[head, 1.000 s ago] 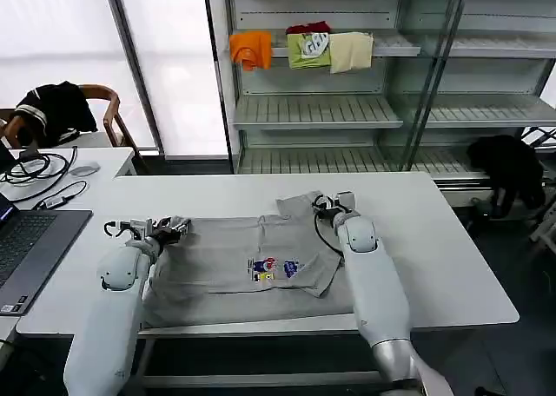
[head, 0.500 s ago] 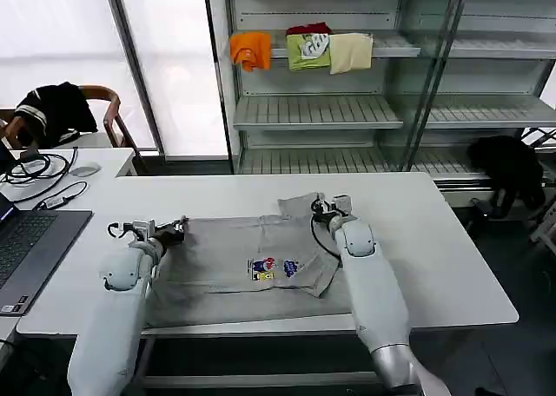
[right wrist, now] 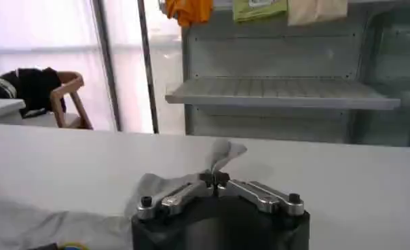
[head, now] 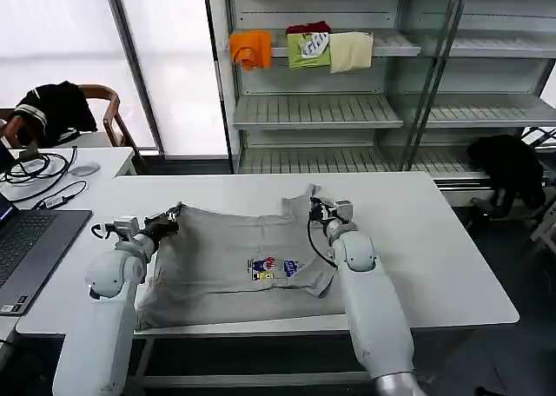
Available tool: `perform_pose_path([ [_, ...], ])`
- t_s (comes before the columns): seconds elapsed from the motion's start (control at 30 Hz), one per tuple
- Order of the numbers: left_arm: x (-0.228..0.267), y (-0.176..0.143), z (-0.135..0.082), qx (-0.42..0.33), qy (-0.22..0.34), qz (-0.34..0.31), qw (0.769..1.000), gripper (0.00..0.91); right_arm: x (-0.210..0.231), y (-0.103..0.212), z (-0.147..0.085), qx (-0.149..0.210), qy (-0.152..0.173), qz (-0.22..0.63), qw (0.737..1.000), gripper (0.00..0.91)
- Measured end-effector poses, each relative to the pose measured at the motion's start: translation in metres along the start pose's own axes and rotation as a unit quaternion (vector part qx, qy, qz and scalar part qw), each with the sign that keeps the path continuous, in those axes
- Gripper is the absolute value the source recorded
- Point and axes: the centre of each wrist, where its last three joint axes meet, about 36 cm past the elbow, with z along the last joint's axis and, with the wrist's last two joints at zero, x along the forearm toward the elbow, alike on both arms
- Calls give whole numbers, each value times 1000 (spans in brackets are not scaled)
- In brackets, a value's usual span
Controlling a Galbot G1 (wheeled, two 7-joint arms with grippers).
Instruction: Fold and organize the clothes.
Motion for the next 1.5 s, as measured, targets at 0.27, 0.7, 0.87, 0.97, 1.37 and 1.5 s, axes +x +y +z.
perform_pose_path([
  [0.27,31,7,15,26,-21,24,999,0,58,9,5,-41,-20,-15,999,0],
  [0.7,74,22,42,76,-24,38,996,10,151,-6,28,-35,-9,4,999,0],
  [0.87,85,26,46,89,-27,42,995,0,172,-7,29,-29,-8,7,1000,0],
  [0.97,92,28,48,94,-26,44,994,10,182,-6,30,-26,-8,7,1000,0],
  [1.37,113,32,56,86,-13,58,995,10,216,-5,26,-8,-12,3,1000,0],
  [1.5,117,29,63,80,-4,60,995,10,225,-6,27,-3,-10,3,1000,0],
])
